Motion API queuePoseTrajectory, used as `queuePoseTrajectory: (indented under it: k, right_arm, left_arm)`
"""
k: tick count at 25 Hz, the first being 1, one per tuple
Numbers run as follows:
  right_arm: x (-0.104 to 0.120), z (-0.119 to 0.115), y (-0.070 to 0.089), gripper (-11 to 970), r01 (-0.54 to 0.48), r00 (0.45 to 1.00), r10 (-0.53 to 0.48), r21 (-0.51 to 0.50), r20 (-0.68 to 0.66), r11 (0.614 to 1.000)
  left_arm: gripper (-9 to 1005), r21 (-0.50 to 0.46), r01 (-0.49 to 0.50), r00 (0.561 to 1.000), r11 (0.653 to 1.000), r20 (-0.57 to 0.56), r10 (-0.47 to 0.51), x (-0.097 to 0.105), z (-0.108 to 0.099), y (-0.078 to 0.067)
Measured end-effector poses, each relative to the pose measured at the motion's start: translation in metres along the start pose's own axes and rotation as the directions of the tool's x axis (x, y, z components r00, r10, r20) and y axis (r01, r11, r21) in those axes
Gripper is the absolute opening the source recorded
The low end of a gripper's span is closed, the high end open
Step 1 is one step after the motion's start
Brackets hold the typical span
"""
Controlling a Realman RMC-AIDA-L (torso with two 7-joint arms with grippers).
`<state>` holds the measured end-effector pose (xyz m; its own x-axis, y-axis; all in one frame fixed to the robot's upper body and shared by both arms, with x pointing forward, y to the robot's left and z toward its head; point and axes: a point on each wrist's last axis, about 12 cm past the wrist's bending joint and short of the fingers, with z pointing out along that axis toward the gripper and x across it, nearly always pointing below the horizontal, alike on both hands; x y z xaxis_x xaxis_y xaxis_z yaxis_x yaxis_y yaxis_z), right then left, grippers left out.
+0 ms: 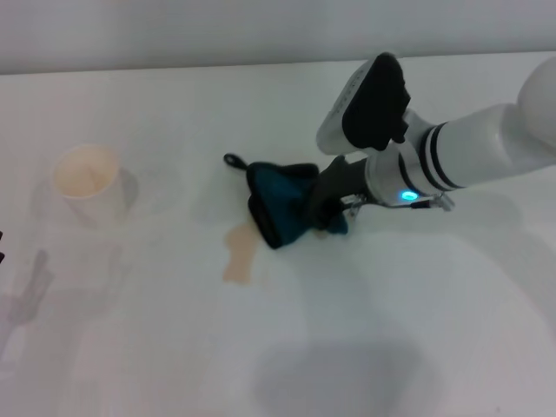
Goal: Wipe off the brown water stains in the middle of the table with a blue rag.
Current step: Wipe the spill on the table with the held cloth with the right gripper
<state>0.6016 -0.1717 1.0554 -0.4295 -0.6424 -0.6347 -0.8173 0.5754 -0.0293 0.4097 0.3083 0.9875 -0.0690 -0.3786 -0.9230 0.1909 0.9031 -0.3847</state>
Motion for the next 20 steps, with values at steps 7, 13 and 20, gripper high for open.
queuePoseTrajectory:
  k: [7,13,20]
  right_arm:
    - [-0.001,-0.001,0.028,106,0.023,1.000,-0.026,-0.160,-0.014,0.987]
    - [-0.004,-0.004,0.048,110,0.081,0.996,-0.089,-0.296,-0.014,0.952]
    - [-0.008,-0.006,0.056,114,0.116,0.992,-0.126,-0.368,-0.005,0.923]
  left_arm:
    - [887,0.000,-0.010,1.000,1.000,0.005,0.010,-0.002,0.000,0.002]
    - [888,0.003,-0.015,1.000,1.000,0.009,0.015,-0.003,0.001,0.003]
    - [888,0.004,-0.016,1.000,1.000,0.010,0.015,-0.003,0.003,0.003]
